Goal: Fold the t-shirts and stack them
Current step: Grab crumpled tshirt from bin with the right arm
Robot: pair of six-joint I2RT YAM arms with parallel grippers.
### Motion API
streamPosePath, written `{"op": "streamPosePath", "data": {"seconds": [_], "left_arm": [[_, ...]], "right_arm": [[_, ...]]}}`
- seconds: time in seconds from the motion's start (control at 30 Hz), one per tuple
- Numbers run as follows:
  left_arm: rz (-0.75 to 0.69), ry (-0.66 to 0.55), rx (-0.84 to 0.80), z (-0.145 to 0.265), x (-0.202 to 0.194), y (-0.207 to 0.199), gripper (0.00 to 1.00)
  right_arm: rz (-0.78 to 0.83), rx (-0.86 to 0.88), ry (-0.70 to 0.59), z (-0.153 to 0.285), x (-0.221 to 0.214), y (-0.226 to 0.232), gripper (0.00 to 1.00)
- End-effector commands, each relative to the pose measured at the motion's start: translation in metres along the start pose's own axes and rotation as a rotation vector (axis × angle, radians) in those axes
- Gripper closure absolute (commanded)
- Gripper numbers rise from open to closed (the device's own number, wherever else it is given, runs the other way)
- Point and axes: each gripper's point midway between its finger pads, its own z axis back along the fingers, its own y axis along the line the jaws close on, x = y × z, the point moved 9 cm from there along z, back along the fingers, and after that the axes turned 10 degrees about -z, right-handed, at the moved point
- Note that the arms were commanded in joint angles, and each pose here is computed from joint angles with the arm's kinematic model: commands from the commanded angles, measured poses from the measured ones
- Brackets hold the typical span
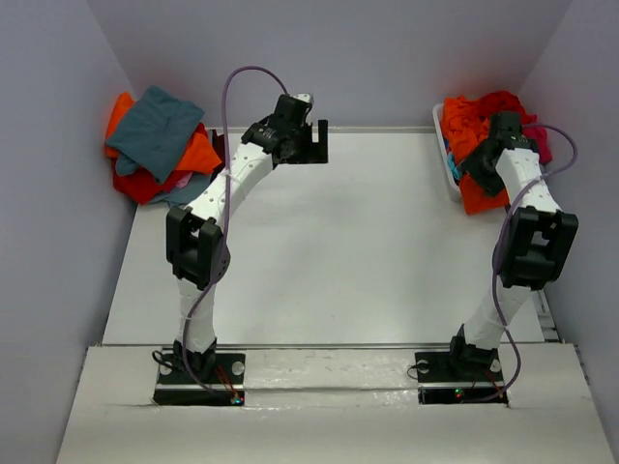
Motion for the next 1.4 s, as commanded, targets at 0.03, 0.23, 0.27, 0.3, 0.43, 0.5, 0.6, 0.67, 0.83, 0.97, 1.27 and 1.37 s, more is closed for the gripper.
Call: {"op": "streamPosePath", "data": {"seconds": [0.03, 0.23, 0.27, 0.3, 0.43, 0.5, 0.6, 0.67, 0.83, 0.97, 1.27, 1.37], "left_arm": [[0.005, -0.058, -0.023, 0.017, 0.015, -0.002, 0.01], [0.007, -0.057, -0.021, 0.019, 0.014, -0.002, 0.01], [0.007, -0.059, -0.021, 0.019, 0.014, -0.002, 0.01], [0.007, -0.058, -0.021, 0.018, 0.014, -0.002, 0.01], [0.01, -0.059, -0.026, 0.02, 0.014, -0.003, 0.01], [0.01, -0.06, -0.028, 0.02, 0.014, -0.003, 0.01], [0.012, -0.057, -0.035, 0.02, 0.013, -0.003, 0.01], [0.014, -0.057, -0.04, 0.02, 0.013, -0.004, 0.01], [0.02, -0.053, -0.044, 0.02, 0.01, -0.004, 0.01], [0.021, -0.051, -0.045, 0.021, 0.008, -0.004, 0.01], [0.002, -0.037, -0.039, 0.018, 0.001, -0.016, 0.01], [-0.005, -0.033, -0.043, 0.017, 0.0, -0.02, 0.01]], "right_arm": [[-0.041, 0.003, -0.048, -0.015, 0.012, 0.005, 0.27], [-0.055, 0.005, -0.053, -0.018, 0.021, 0.004, 0.42], [-0.055, 0.007, -0.055, -0.017, 0.022, 0.004, 0.46], [-0.056, 0.011, -0.056, -0.016, 0.022, 0.004, 0.51], [-0.066, 0.025, -0.059, -0.008, 0.023, 0.004, 0.78], [-0.068, 0.03, -0.056, -0.004, 0.023, 0.003, 0.84], [-0.057, 0.045, -0.037, 0.002, 0.02, 0.002, 0.93], [-0.049, 0.061, -0.034, 0.009, 0.02, 0.001, 0.93], [-0.016, 0.123, -0.055, 0.038, 0.027, 0.002, 0.93], [0.018, 0.218, -0.075, 0.07, 0.031, 0.003, 0.93], [0.114, 0.476, -0.144, 0.162, 0.031, 0.005, 0.93], [0.141, 0.533, -0.186, 0.191, 0.034, 0.005, 0.93]]}}
